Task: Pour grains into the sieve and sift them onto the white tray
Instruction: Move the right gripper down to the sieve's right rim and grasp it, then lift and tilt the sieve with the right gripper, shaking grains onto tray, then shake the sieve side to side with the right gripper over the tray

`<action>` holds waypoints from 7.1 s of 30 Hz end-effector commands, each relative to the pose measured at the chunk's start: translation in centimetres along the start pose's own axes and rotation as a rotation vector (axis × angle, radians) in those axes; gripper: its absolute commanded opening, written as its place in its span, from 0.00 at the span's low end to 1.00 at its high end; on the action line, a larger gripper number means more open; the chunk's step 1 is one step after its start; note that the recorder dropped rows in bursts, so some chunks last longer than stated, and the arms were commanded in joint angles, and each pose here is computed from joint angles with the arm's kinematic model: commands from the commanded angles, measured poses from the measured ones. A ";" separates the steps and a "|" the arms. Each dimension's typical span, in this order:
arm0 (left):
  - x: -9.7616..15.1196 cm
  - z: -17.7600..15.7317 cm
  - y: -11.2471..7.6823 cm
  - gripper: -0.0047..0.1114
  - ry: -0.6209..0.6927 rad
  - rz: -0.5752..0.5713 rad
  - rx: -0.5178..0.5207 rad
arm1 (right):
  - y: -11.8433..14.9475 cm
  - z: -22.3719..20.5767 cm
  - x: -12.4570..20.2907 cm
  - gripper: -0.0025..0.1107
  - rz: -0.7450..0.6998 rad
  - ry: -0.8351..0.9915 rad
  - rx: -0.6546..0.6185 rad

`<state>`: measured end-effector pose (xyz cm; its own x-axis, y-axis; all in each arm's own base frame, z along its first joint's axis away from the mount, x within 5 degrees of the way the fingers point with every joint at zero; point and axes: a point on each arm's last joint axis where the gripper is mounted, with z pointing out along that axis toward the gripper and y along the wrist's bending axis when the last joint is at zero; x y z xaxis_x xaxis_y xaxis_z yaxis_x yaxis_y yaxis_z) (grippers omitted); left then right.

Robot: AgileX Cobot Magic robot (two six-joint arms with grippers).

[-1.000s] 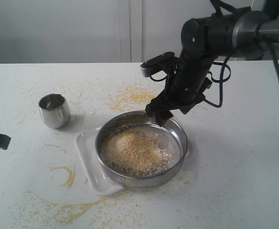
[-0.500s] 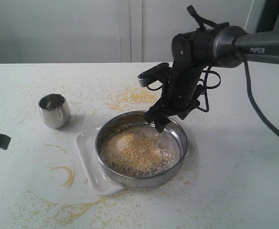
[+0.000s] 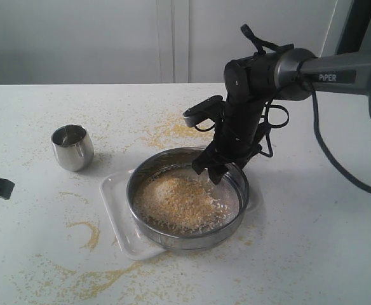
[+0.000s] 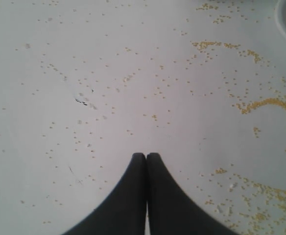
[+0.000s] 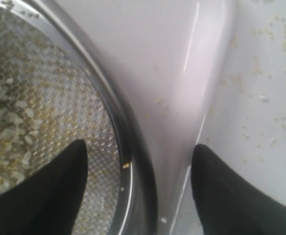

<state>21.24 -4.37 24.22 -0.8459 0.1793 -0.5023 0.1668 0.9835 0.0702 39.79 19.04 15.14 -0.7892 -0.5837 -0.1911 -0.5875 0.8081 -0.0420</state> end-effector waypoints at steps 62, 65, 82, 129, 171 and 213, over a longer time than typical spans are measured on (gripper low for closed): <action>0.2 -0.1 0.1 0.04 0.004 0.001 -0.005 | -0.7 -6.6 -1.2 0.02 0.033 -0.208 -0.239; 0.2 -0.1 0.1 0.04 0.004 0.001 -0.005 | -2.7 -6.5 -1.0 0.02 0.165 -0.198 -0.138; 0.2 -0.1 0.1 0.04 0.004 0.001 -0.005 | -5.0 -5.9 0.0 0.02 0.407 -0.161 -0.155; 0.2 -0.1 0.1 0.04 0.004 0.001 -0.005 | -4.4 -6.3 0.3 0.02 0.411 -0.144 -0.240; 0.2 -0.1 0.1 0.04 0.004 0.001 -0.005 | -4.2 -6.6 0.4 0.02 0.196 -0.190 -0.145; 0.2 -0.1 0.1 0.04 0.002 0.001 -0.005 | -2.2 -6.3 0.1 0.02 0.201 -0.213 -0.197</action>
<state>21.24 -4.37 24.22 -0.8459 0.1793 -0.5023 0.1668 0.9835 0.0702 40.10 15.64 20.24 -0.8989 -0.3059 -0.3138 -0.3626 0.9213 0.1406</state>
